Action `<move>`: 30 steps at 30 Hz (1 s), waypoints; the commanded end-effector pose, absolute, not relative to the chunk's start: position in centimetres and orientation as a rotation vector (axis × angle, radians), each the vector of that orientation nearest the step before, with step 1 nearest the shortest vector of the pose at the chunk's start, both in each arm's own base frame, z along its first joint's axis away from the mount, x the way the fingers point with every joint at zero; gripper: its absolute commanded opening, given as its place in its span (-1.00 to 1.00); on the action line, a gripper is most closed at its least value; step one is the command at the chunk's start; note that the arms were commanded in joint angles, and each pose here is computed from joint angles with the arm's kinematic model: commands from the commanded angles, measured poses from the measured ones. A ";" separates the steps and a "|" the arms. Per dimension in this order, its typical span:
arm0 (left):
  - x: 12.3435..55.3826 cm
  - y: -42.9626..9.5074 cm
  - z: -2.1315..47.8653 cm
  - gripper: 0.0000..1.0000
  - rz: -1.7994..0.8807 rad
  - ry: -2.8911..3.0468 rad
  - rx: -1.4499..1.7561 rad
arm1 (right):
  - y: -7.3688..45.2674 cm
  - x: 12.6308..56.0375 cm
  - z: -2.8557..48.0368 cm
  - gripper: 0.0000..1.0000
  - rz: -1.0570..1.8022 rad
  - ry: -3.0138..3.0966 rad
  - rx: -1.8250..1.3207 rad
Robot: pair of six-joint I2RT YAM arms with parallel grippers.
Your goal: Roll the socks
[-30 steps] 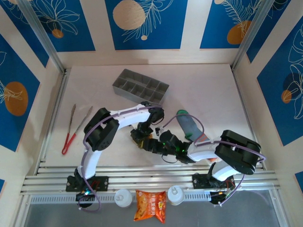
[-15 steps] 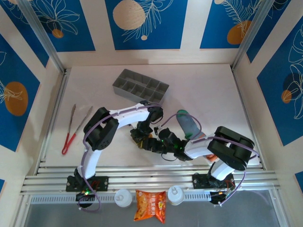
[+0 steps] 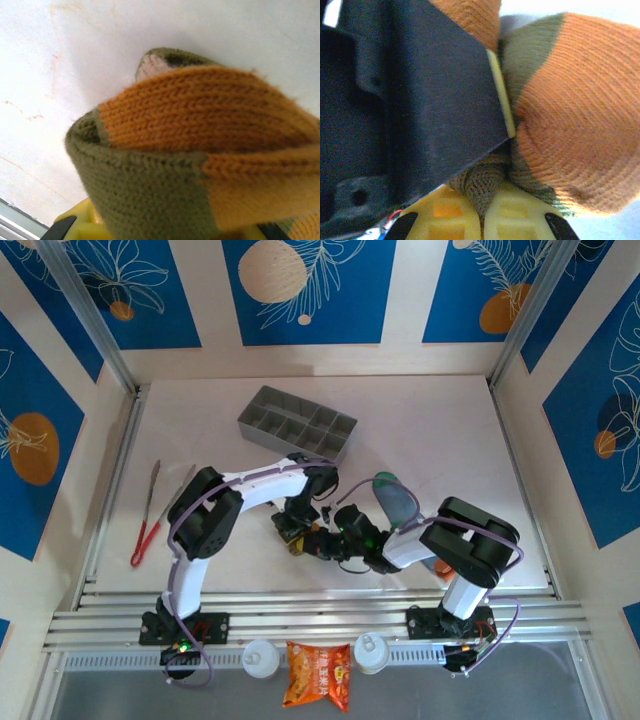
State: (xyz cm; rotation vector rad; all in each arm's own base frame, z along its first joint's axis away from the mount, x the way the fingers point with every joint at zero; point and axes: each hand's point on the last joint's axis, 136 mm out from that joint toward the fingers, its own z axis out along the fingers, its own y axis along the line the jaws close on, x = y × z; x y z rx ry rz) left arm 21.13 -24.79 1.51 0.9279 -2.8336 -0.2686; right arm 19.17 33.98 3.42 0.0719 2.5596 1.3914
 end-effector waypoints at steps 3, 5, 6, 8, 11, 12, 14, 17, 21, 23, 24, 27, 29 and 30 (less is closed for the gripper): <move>20.6 -27.6 -3.2 -0.79 -0.059 -2.791 0.901 | 30.1 20.2 -0.9 -1.00 1.118 2.690 0.370; 21.4 -27.3 -2.2 -0.54 -0.023 -2.843 0.903 | 28.6 19.1 -2.2 -1.00 1.058 2.750 0.454; 21.8 -27.1 -1.6 -0.38 -0.003 -2.866 0.908 | 27.6 18.4 -3.0 -1.00 1.007 2.803 0.503; 22.6 -27.0 -0.7 0.04 0.065 -2.895 0.919 | 26.6 17.2 -4.0 -1.00 0.948 2.877 0.525; 23.5 -26.5 0.8 0.46 0.143 -2.938 0.931 | 25.1 15.5 -5.7 -1.00 0.890 2.953 0.593; 23.8 -26.3 1.2 0.55 0.170 -2.955 0.938 | 24.8 15.1 -6.1 -1.00 0.881 2.969 0.613; 24.3 -25.8 2.2 0.67 0.222 -2.986 0.961 | 24.3 14.6 -6.9 -1.00 0.881 2.989 0.662; 25.0 -25.2 3.5 0.83 0.351 -3.033 1.013 | 23.9 13.9 -7.9 -1.00 0.886 3.017 0.743; 25.6 -24.9 4.7 0.89 0.596 -3.080 1.072 | 23.9 13.8 -8.4 -1.00 0.920 3.013 0.810; 25.6 -24.7 4.9 0.91 0.681 -3.087 1.083 | 23.8 13.7 -8.5 -1.00 0.922 3.020 0.835; 25.6 -24.6 4.9 0.91 0.723 -3.091 1.077 | 23.8 13.7 -8.5 -1.00 0.924 3.023 0.843; 25.8 -24.4 5.0 0.88 0.836 -3.095 1.066 | 23.9 13.8 -8.5 -1.00 0.933 3.030 0.866; 25.9 -24.5 5.3 0.77 0.909 -3.116 1.030 | 23.9 13.7 -8.5 -1.00 0.937 3.037 0.887; 25.8 -24.5 5.2 0.69 0.920 -3.126 1.008 | 24.0 13.7 -8.4 -1.00 0.943 3.039 0.893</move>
